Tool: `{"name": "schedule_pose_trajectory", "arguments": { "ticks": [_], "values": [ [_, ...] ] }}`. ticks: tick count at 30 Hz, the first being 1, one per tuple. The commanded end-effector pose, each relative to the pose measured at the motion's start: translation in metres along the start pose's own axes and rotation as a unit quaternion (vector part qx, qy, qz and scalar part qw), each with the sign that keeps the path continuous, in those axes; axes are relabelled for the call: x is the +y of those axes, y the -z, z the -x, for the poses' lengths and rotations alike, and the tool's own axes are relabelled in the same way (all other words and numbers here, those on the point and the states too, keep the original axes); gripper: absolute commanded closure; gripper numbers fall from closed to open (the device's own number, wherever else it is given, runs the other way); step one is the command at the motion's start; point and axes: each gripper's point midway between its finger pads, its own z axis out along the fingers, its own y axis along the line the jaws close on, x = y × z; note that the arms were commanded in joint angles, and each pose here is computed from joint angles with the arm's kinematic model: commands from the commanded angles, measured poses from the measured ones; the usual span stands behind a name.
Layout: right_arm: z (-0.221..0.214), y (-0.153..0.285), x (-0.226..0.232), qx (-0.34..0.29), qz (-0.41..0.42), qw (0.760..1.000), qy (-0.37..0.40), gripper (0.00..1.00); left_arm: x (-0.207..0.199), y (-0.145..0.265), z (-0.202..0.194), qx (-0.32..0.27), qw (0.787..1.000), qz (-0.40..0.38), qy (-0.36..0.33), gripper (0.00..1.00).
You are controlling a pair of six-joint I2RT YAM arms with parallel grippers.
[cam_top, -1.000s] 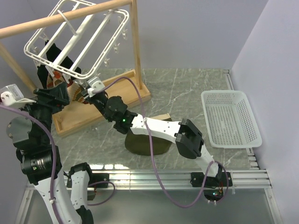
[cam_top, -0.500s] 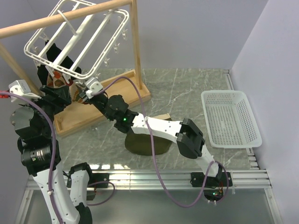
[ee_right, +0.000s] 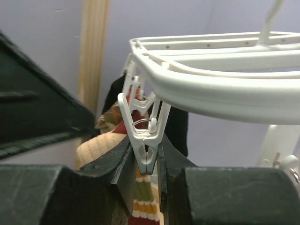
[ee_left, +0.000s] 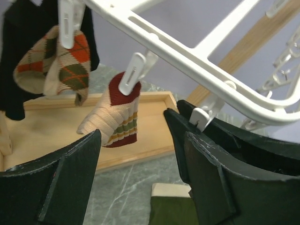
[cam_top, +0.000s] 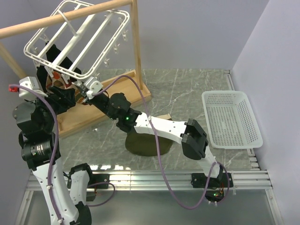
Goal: Clip the underwear to the hanger
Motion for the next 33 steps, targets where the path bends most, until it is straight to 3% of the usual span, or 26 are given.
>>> {"name": "schedule_pose_trajectory", "arguments": {
  "ticks": [1, 7, 17, 27, 28, 29, 30, 31, 32, 33],
  "values": [
    [0.057, 0.002, -0.011, -0.039, 0.028, 0.998, -0.027, 1.0, -0.023, 0.005, 0.011, -0.005, 0.996, -0.062, -0.062, 0.23],
    [0.049, 0.0, -0.002, 0.0, 0.098, 0.993, -0.071, 1.0, -0.05, 0.016, 0.017, -0.021, 0.98, -0.143, -0.134, 0.25],
    [0.041, 0.007, -0.004, 0.05, 0.163, 0.977, -0.132, 1.0, -0.079, 0.013, 0.019, 0.002, 0.956, -0.237, -0.17, 0.27],
    [0.036, 0.01, -0.009, 0.068, 0.186, 0.963, -0.184, 1.0, -0.081, 0.006, 0.041, 0.012, 0.953, -0.273, -0.131, 0.36],
    [0.034, 0.009, -0.013, 0.07, 0.183, 0.963, -0.187, 1.0, -0.075, 0.007, 0.035, 0.039, 0.952, -0.288, -0.099, 0.38],
    [0.034, 0.009, -0.014, 0.071, 0.184, 0.962, -0.19, 1.0, -0.077, 0.01, 0.04, 0.032, 0.943, -0.312, -0.111, 0.39],
    [0.033, 0.01, -0.014, 0.073, 0.185, 0.959, -0.2, 1.0, -0.063, 0.011, 0.044, 0.047, 0.953, -0.295, -0.055, 0.39],
    [0.032, 0.009, -0.017, 0.074, 0.183, 0.959, -0.203, 1.0, -0.052, 0.015, 0.027, 0.082, 0.945, -0.317, -0.029, 0.39],
    [0.031, 0.009, -0.018, 0.076, 0.184, 0.958, -0.205, 1.0, -0.053, 0.019, 0.038, 0.05, 0.94, -0.326, -0.086, 0.37],
    [0.031, 0.01, -0.017, 0.077, 0.187, 0.957, -0.208, 1.0, -0.05, 0.023, 0.037, 0.058, 0.946, -0.315, -0.054, 0.36]
  ]
}}
